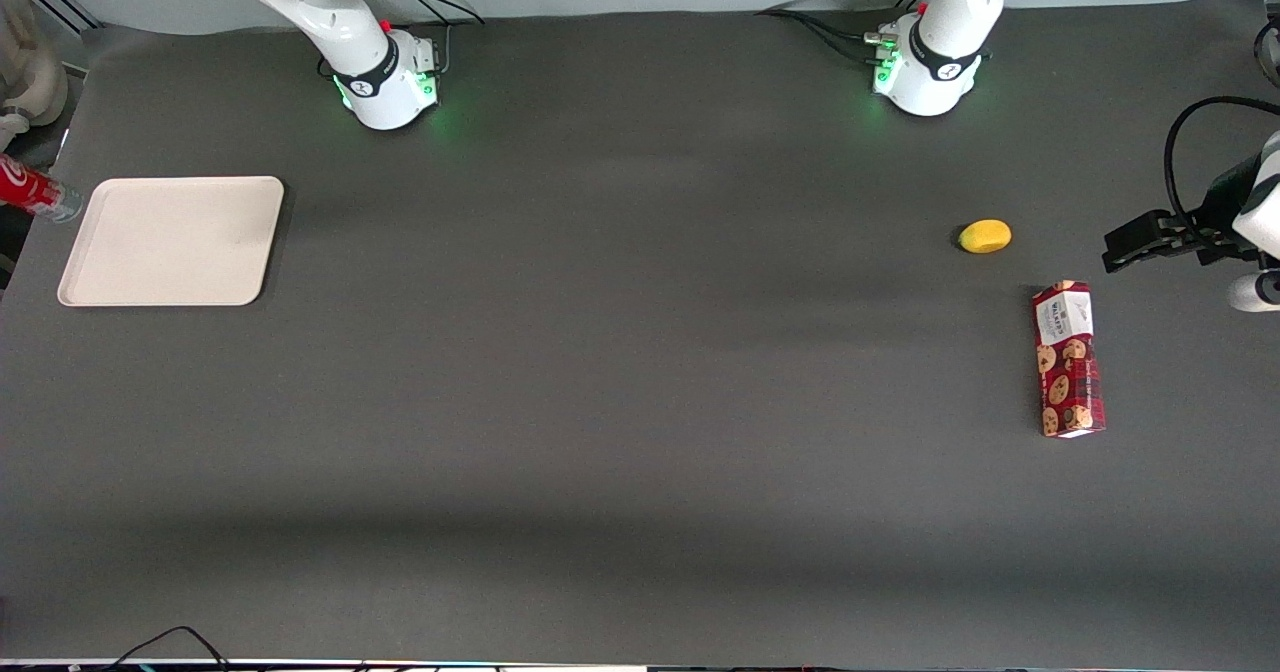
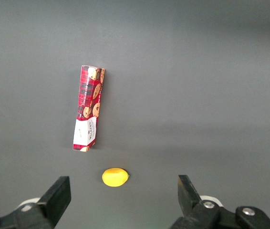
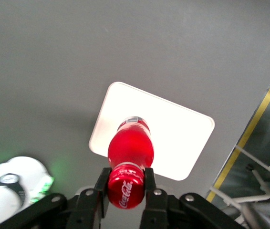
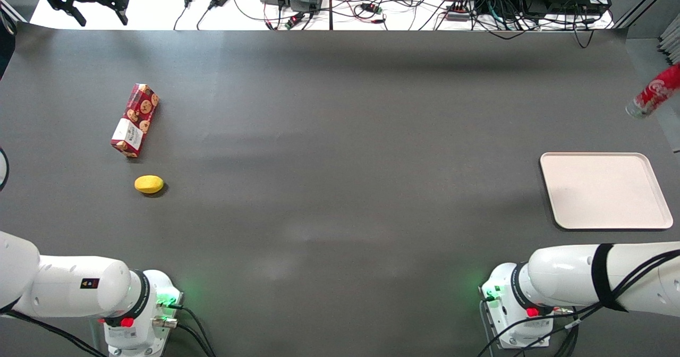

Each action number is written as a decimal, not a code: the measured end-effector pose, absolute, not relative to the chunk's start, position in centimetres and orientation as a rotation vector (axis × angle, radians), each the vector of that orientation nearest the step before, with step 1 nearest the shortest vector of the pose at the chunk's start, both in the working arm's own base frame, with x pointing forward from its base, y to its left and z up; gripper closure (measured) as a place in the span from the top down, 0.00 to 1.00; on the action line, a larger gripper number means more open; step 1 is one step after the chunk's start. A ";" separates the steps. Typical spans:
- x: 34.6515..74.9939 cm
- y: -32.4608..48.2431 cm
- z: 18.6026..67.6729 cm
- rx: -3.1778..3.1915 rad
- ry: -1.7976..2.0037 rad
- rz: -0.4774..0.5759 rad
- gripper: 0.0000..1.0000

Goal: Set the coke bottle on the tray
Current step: 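Carry the bottle with the right gripper over the white tray, then lower the bottle onto the tray and open the right gripper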

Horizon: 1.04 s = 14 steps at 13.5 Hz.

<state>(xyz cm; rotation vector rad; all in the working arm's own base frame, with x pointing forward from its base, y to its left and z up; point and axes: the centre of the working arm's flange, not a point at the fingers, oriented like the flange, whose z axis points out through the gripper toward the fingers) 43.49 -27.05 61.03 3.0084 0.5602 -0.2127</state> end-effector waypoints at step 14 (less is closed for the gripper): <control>33.1 -46.8 34.9 2.970 0.825 -0.100 0.32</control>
